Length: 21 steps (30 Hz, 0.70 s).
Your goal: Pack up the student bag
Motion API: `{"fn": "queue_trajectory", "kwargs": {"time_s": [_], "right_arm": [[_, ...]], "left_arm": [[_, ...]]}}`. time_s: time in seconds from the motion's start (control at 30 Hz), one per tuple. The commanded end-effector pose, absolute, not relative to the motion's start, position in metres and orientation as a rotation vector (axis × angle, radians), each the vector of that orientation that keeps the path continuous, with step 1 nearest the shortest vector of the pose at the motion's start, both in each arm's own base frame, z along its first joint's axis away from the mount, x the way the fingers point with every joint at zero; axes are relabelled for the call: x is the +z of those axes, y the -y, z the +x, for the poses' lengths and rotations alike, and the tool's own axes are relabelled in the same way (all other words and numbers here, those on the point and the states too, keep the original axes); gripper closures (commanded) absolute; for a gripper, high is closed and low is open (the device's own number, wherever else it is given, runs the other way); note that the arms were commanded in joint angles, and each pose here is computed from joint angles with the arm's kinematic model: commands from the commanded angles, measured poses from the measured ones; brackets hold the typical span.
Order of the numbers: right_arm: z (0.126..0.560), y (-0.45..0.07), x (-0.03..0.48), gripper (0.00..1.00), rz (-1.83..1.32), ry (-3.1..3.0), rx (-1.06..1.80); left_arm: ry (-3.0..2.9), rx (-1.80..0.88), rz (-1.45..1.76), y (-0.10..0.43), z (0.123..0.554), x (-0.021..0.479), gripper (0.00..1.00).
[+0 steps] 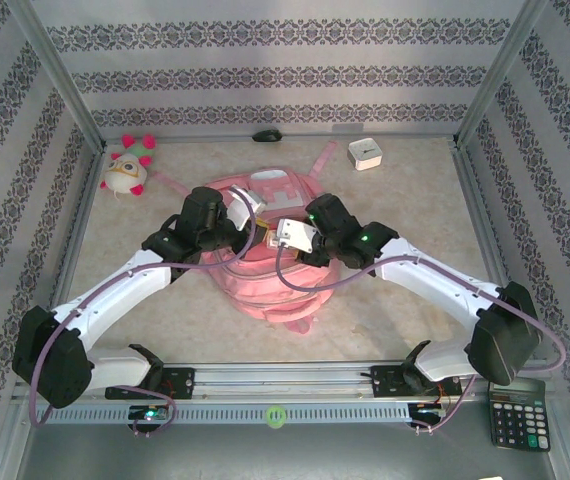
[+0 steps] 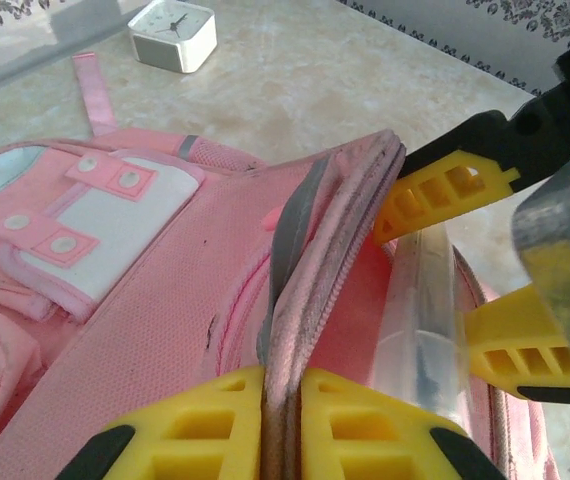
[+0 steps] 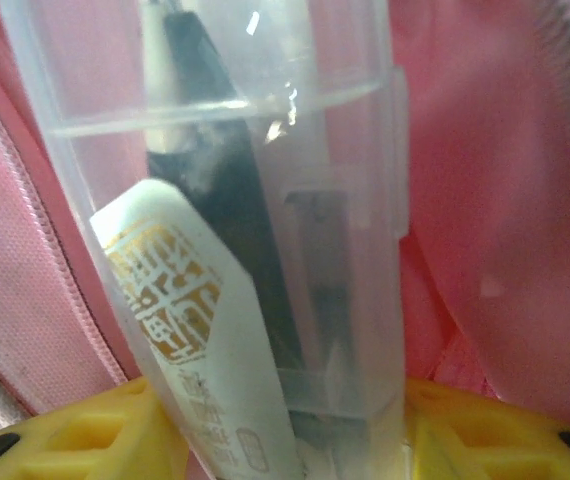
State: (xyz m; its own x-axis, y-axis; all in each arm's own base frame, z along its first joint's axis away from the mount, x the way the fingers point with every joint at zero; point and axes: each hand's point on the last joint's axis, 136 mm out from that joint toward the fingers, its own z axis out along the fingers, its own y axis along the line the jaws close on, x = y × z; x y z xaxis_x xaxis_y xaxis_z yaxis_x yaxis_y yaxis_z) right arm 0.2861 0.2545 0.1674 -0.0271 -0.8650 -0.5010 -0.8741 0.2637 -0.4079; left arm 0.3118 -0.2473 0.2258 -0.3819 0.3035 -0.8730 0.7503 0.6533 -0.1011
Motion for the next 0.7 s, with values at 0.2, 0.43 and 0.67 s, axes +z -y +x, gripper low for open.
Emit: {"fn": "queue_trajectory", "kwargs": {"time_s": [0.2,0.43,0.67], "right_arm": [[0.297,-0.253,0.171,0.42,-1.537,-1.916,-0.009],[0.28,-0.249,0.212,0.31,-1.293,-1.93,0.189],[0.253,-0.215,0.208,0.35,-0.743,-2.188,0.504]], "left_arm": [[-1.764,-0.64,0.819,0.25,0.307,0.288,0.87],[-1.758,-0.656,0.814,0.252,0.307,0.288,0.87],[-1.76,-0.67,0.818,0.254,0.306,0.286,0.87]]}}
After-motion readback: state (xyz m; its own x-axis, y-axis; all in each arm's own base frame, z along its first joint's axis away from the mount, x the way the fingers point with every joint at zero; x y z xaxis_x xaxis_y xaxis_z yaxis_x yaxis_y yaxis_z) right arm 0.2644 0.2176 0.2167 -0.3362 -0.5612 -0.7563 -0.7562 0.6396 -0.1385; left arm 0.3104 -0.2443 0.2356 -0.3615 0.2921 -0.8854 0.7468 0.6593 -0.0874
